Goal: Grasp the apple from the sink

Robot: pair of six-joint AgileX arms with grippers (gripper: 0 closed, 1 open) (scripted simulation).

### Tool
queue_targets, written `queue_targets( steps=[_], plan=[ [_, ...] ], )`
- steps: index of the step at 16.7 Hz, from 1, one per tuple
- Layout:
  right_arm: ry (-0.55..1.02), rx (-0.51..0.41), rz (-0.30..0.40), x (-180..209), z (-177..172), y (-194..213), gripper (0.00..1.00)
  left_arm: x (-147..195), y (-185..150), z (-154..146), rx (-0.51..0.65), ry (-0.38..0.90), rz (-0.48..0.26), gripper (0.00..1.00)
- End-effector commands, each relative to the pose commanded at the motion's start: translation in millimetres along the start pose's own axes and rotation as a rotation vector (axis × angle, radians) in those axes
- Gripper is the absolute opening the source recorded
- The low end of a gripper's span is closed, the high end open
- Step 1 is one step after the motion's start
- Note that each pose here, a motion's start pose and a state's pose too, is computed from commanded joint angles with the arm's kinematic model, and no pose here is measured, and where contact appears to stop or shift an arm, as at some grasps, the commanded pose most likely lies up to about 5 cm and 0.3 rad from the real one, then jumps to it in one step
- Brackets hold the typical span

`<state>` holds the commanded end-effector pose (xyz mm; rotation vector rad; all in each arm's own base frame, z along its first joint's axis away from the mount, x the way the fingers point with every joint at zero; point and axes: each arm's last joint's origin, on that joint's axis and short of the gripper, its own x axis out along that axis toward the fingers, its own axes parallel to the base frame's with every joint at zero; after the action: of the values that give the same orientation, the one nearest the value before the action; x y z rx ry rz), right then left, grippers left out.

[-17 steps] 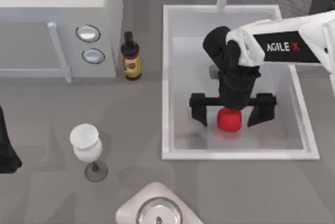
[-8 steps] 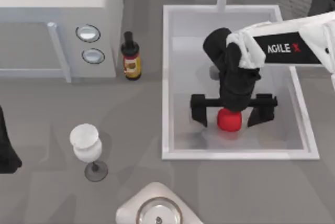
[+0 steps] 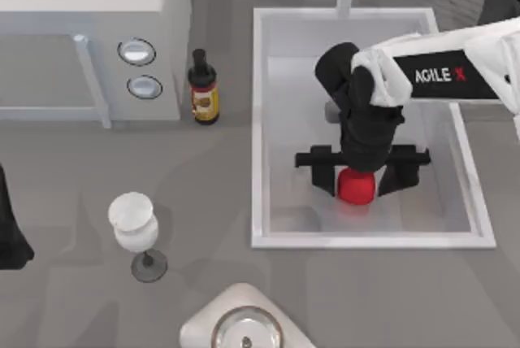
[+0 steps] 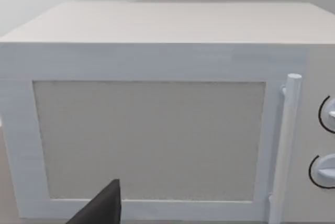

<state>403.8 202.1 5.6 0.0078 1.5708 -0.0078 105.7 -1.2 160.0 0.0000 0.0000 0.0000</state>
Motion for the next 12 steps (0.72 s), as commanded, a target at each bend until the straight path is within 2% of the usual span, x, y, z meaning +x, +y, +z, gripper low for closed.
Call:
queue_targets(
  steps=[3, 11, 12],
  plan=[
    [0.0, 0.0, 0.0, 0.0, 0.0, 0.0, 0.02, 0.0, 0.0, 0.0, 0.0, 0.0, 0.0, 1.0],
    [0.0, 0.0, 0.0, 0.0, 0.0, 0.0, 0.0, 0.0, 0.0, 0.0, 0.0, 0.0, 0.0, 1.0],
    [-0.05, -0.008, 0.0, -29.0, 5.3, 0.5, 0.0, 0.0, 0.0, 0.0, 0.0, 0.0, 0.0, 1.0]
  ],
)
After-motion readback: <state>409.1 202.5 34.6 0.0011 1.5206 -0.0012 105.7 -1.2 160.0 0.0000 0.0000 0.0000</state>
